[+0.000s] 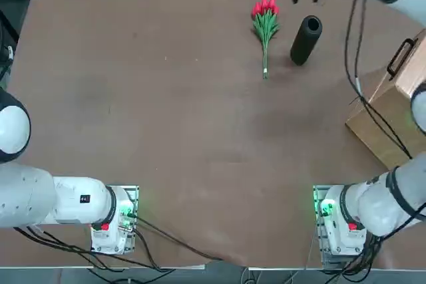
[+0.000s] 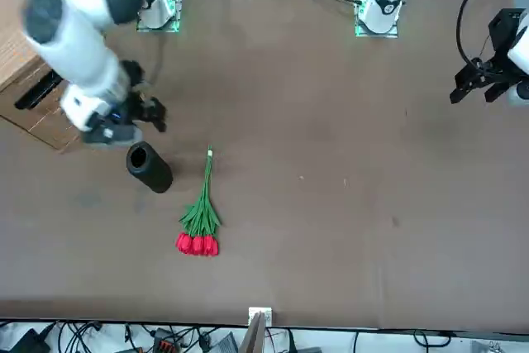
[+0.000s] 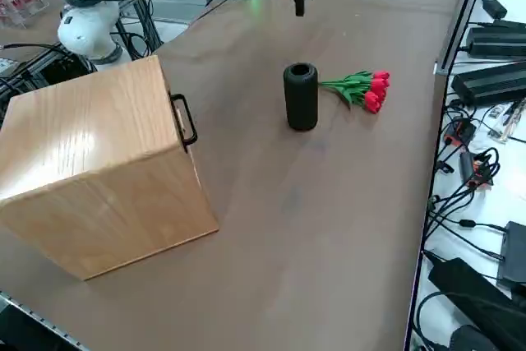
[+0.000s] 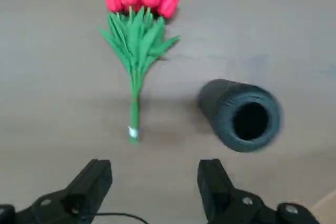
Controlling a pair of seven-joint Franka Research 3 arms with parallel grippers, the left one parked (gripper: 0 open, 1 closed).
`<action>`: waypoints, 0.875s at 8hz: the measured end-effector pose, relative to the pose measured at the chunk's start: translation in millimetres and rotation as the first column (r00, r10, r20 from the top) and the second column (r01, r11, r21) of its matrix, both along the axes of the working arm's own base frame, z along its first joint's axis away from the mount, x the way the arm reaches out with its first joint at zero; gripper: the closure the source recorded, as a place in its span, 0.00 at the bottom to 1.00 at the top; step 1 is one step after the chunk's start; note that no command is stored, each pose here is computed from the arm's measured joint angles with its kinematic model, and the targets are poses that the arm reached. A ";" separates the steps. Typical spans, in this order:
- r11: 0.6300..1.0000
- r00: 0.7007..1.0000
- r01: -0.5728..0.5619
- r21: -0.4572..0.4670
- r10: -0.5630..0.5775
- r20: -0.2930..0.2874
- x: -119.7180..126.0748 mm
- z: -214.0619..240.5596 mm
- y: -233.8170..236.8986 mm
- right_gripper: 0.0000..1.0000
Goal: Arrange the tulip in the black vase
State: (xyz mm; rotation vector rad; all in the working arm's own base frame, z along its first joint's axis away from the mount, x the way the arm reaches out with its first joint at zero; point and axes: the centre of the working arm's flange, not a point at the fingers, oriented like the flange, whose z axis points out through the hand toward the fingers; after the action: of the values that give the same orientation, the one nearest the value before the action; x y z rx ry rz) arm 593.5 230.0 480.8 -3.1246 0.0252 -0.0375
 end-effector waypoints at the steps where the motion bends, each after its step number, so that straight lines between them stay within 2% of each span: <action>1: 0.998 0.998 0.062 0.003 -0.062 0.016 9.9 -27.4 18.5 0.00; 3: 0.996 0.996 0.085 -0.006 -0.085 0.015 23.3 -79.5 43.3 0.00; 6: 0.999 0.996 0.054 0.008 -0.054 0.071 42.1 -137.3 61.5 0.00; 7: 1.000 0.997 0.024 0.003 -0.025 0.072 44.7 -153.2 63.6 0.00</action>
State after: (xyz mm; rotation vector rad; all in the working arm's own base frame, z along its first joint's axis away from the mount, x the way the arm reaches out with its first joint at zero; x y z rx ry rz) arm 638.2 293.6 327.6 -3.1182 0.0626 -0.1497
